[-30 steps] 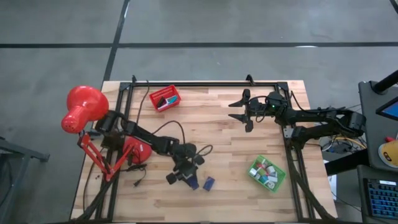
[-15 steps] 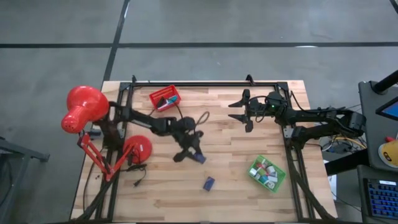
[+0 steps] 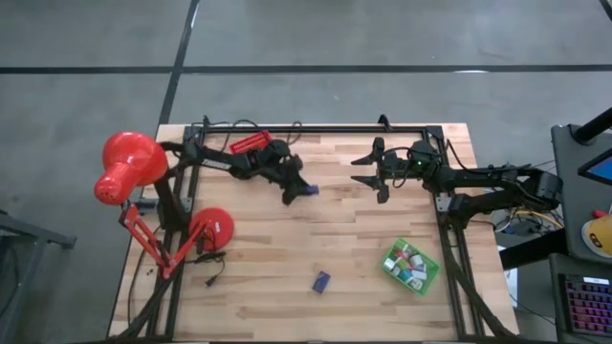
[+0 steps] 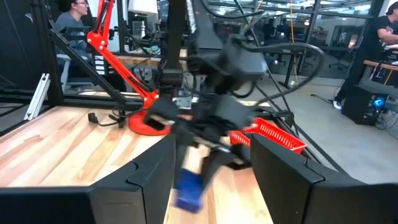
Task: Pick & Place Office items
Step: Put the left dark blue digital clock into the red bin
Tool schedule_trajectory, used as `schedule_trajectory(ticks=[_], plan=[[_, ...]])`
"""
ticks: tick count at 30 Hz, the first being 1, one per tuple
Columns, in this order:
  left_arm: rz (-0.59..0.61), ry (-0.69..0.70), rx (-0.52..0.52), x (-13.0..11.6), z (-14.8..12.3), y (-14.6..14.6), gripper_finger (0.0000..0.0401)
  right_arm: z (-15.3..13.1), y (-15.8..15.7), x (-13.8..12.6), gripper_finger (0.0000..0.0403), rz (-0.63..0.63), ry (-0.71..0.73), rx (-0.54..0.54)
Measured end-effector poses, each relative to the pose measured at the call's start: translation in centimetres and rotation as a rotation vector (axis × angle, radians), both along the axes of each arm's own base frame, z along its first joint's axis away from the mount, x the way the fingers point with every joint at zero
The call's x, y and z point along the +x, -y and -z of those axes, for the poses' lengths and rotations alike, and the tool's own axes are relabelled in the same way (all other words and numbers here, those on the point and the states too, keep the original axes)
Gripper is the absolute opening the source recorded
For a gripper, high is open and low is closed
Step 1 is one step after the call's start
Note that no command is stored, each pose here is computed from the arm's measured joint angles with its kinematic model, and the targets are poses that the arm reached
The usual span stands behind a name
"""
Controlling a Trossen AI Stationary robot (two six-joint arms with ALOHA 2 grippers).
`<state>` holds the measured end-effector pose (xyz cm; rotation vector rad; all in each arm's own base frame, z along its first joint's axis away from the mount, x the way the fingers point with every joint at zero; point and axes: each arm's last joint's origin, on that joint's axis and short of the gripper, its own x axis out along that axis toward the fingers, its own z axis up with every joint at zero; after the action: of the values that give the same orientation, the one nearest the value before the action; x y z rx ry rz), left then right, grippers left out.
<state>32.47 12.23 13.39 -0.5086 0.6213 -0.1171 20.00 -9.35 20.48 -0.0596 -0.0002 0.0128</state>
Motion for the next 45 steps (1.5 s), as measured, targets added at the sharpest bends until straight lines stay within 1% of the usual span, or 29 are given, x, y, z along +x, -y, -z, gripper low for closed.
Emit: schedule_trajectory(ticks=[4,6,11,13,15,17,19,22,26,32,39,42,45], plan=[[-0.147,-0.014,-0.039,-1.0,-0.5,-2.4,0.0164,0.0,0.0,0.0,0.0203,0.0,0.0,0.0],[-0.221,-0.003,-0.047,-1.5,-1.3,-3.4,0.0164,0.0,0.0,0.0,0.0203,0.0,0.0,0.0],[-0.301,0.046,0.003,-2.9,-4.2,-4.4,0.0164,0.0,0.0,0.0,0.0203,0.0,0.0,0.0],[-0.343,0.042,0.048,-3.6,-5.6,-4.3,0.0164,0.0,0.0,0.0,0.0203,0.001,0.0,0.0],[-0.404,0.0,0.105,-4.5,-6.6,-4.0,0.0164,0.0,0.0,0.0,0.0203,0.0,0.0,0.0],[-0.476,-0.069,0.141,-5.5,-7.3,-3.8,0.0164,0.0,0.0,0.0,0.0203,0.0,0.0,0.0],[-0.531,-0.127,0.168,-6.5,-8.1,-3.4,0.0164,0.0,0.0,0.0,0.0203,0.0,0.0,0.0],[-0.593,-0.209,0.181,-8.1,-8.8,-3.1,0.0165,0.0,0.0,0.0,0.0203,0.0,0.0,0.0],[-0.648,-0.296,0.174,-9.8,-9.1,-3.4,0.0167,0.0,0.0,0.0,0.0203,0.0,0.0,0.0],[-0.682,-0.43,0.138,-11.5,-8.1,-4.4,0.0169,0.0,0.0,0.0,0.0203,0.0,0.0,0.0],[-0.653,-0.497,0.166,-11.7,-6.8,-5.2,0.0169,0.0,0.0,0.0,0.0203,0.0,0.0,0.0],[-0.635,-0.55,0.176,-11.5,-5.8,-5.5,0.0169,0.0,0.0,0.0,0.0203,0.001,0.0,0.0],[-0.628,-0.607,0.164,-11.4,-4.4,-6.0,0.0169,0.0,0.0,0.0,0.0203,0.0,0.0,0.0]])
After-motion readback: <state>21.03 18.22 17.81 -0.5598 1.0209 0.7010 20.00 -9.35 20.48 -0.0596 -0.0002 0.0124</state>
